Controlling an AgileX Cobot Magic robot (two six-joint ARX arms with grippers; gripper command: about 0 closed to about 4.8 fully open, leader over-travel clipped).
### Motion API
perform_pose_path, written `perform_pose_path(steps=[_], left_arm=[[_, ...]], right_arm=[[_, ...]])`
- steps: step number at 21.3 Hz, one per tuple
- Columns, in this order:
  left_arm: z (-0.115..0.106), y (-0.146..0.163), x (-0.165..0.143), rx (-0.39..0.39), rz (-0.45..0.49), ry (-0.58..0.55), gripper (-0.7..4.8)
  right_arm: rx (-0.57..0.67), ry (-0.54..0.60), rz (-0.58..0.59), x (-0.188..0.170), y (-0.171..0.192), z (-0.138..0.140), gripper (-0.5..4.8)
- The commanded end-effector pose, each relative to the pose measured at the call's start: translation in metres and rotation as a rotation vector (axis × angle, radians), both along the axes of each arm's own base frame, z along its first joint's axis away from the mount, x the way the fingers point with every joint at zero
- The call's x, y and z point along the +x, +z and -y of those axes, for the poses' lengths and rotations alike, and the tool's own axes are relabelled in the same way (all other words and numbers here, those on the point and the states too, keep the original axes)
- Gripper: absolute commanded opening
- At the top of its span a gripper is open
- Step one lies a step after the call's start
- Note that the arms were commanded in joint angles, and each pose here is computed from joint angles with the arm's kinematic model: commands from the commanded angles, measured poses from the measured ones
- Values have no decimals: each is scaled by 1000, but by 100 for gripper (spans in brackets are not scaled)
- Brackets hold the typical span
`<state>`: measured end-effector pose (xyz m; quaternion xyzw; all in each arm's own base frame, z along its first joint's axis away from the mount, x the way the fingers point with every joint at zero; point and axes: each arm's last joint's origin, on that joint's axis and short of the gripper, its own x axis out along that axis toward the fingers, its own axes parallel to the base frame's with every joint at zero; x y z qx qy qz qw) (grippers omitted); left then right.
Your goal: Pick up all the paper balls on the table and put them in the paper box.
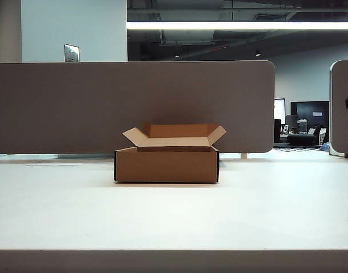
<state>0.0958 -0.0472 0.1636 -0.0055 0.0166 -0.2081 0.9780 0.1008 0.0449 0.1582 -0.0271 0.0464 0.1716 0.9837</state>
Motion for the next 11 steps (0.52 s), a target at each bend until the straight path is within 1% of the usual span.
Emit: perform_pose_path(steps=[1,3,6,8,11], left_arm=[[-1,1,0,12,13,-1,-6],[-3,2,1,15,17,9,-6],[-10,4,2,0,42,9,-6],[-15,5,2,-2,51,23,-6],[-22,4,1,-14,40,8,-6]], right_arm=[[7,3,28,0,1,0,44],[14,1,45,0,3,0,44],[37,-14,94,0,8,0,45],[38,-14,97,0,9,0,45],[9,-13,98,0,8,0,45]])
